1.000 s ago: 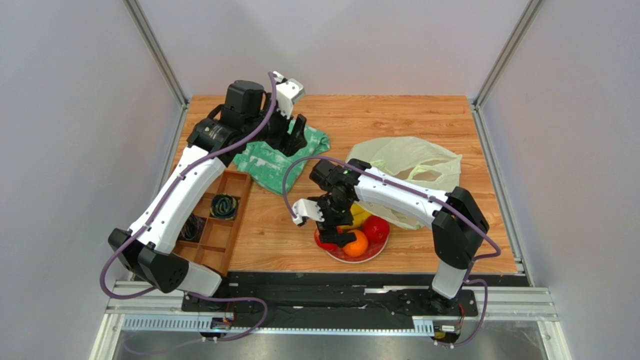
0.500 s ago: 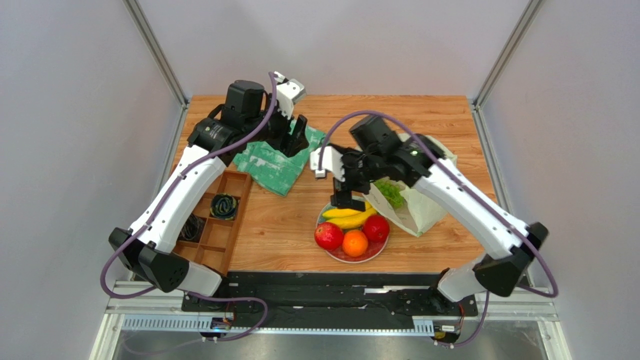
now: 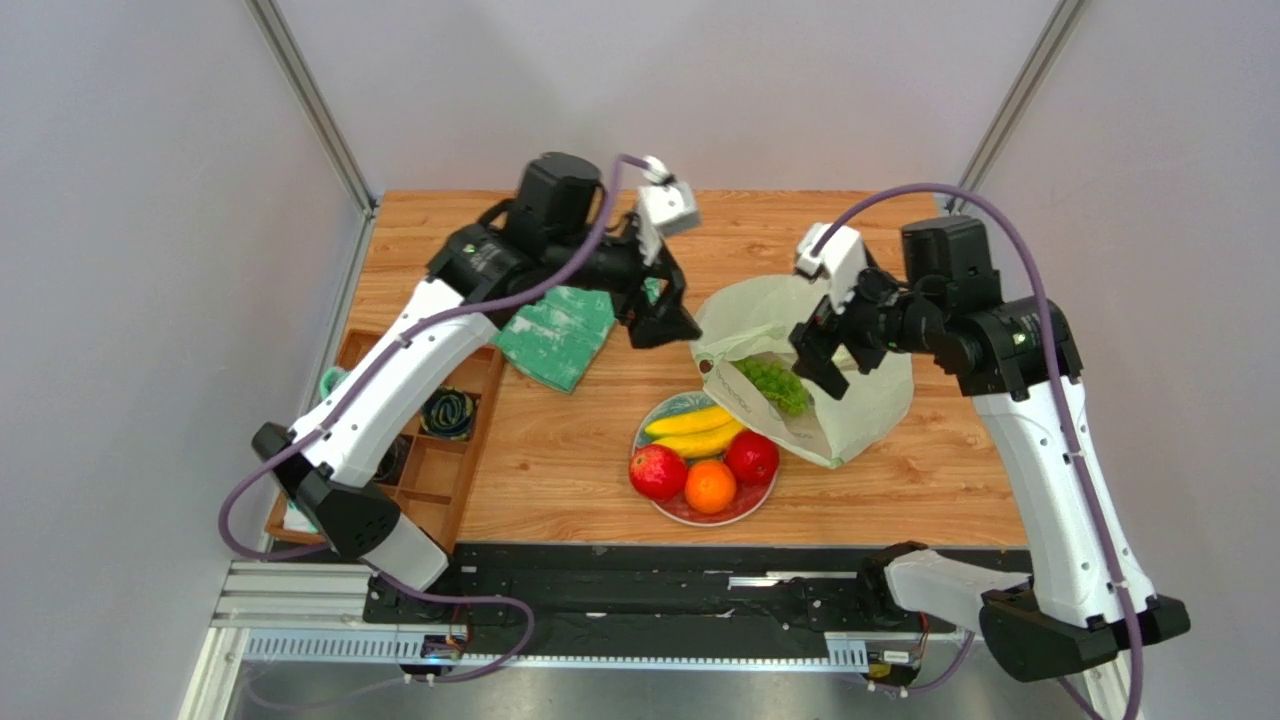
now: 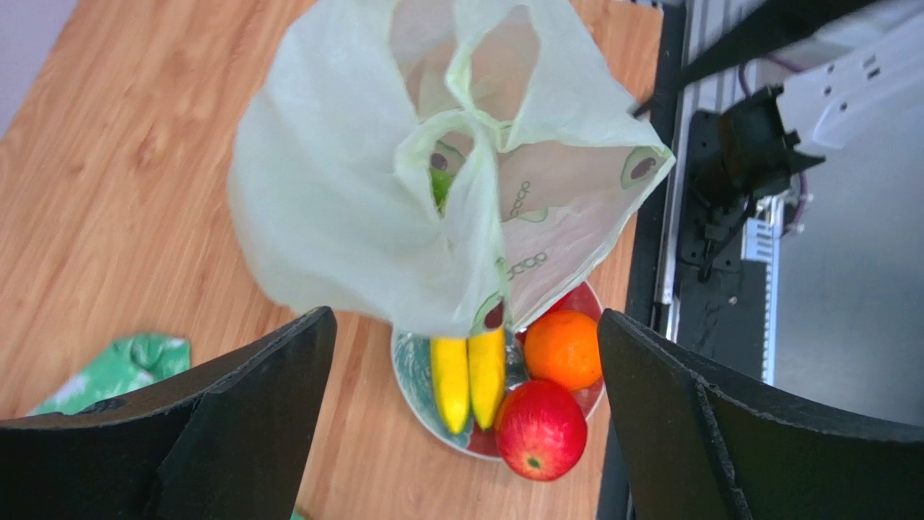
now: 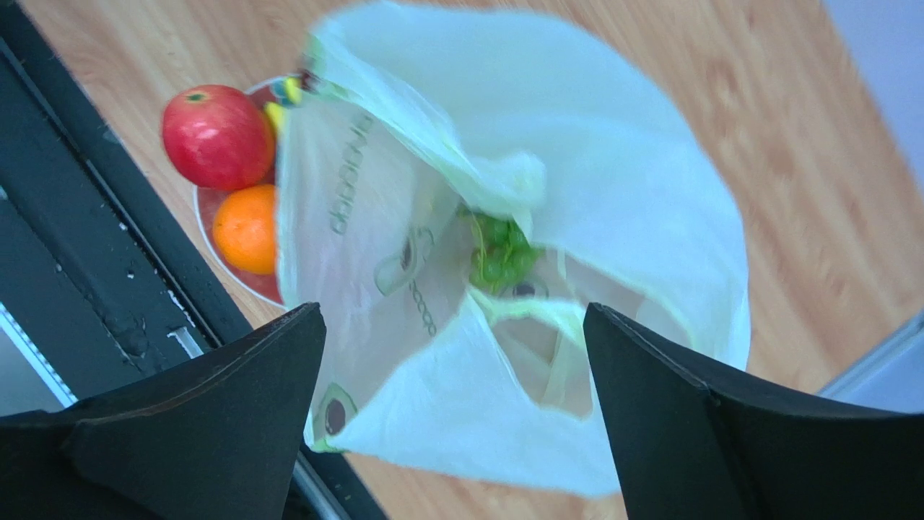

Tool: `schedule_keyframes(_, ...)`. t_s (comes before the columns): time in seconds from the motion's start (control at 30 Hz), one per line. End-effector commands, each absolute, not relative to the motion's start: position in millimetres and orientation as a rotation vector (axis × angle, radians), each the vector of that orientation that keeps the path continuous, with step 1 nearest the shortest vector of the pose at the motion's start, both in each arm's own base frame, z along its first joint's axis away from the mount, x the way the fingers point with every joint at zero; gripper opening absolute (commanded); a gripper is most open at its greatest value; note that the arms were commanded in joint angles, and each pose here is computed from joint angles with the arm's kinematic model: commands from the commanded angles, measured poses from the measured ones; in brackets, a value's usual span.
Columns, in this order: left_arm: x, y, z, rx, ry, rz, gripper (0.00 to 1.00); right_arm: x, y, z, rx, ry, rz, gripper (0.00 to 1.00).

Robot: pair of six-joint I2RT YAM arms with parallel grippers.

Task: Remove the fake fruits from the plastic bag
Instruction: Adjust the plastic bag at the center of the board.

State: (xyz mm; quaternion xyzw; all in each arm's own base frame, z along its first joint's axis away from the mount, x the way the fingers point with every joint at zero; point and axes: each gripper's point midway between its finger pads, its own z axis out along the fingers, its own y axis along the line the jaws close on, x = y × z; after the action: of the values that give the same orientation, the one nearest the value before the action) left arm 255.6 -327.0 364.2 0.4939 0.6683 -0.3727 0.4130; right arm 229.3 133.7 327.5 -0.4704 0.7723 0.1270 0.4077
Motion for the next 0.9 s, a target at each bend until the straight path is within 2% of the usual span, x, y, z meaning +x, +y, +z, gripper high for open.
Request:
schedule_keyframes(0.0, 249, -363, 320, 1.534, 1.606, -0.737, 0.99, 234, 118, 308, -0.94, 2.088, 0.546, 0.91)
schedule_keyframes(0.2, 258, -400, 290, 1.56, 1.627, -0.628, 0.99, 265, 96, 320, -0.747, 2.077, 0.475, 0.88)
schedule_keyframes(0.4, 301, -421, 294, 1.381, 1.682, -0.473, 0.98, 235, 108, 314, -0.858, 2.043, 0.576, 0.84)
schedule_keyframes(0.47, 312, -426, 301, 1.354, 1.666, -0.442, 0.88, 225, 113, 300, -0.871, 2.064, 0.645, 0.81)
schedule_keyframes(0.57, 315, -432, 300, 1.36, 1.678, -0.452, 0.52, 224, 114, 270, -0.851, 2.152, 0.705, 0.76)
schedule_keyframes(0.6, 315, -431, 298, 1.347, 1.706, -0.456, 0.17, 225, 115, 261, -0.874, 2.163, 0.716, 0.74)
schedule_keyframes(0.63, 319, -427, 296, 1.314, 1.731, -0.434, 0.0, 229, 115, 243, -0.872, 2.196, 0.743, 0.7)
schedule_keyframes(0.73, 310, -425, 303, 1.283, 1.748, -0.504, 0.0, 256, 120, 217, -0.828, 2.209, 0.758, 0.7)
schedule_keyframes(0.83, 302, -419, 319, 1.264, 1.728, -0.536, 0.0, 285, 104, 182, -0.775, 2.306, 0.633, 0.67)
schedule_keyframes(0.87, 299, -415, 326, 1.247, 1.724, -0.537, 0.0, 294, 86, 162, -0.77, 2.401, 0.509, 0.65)
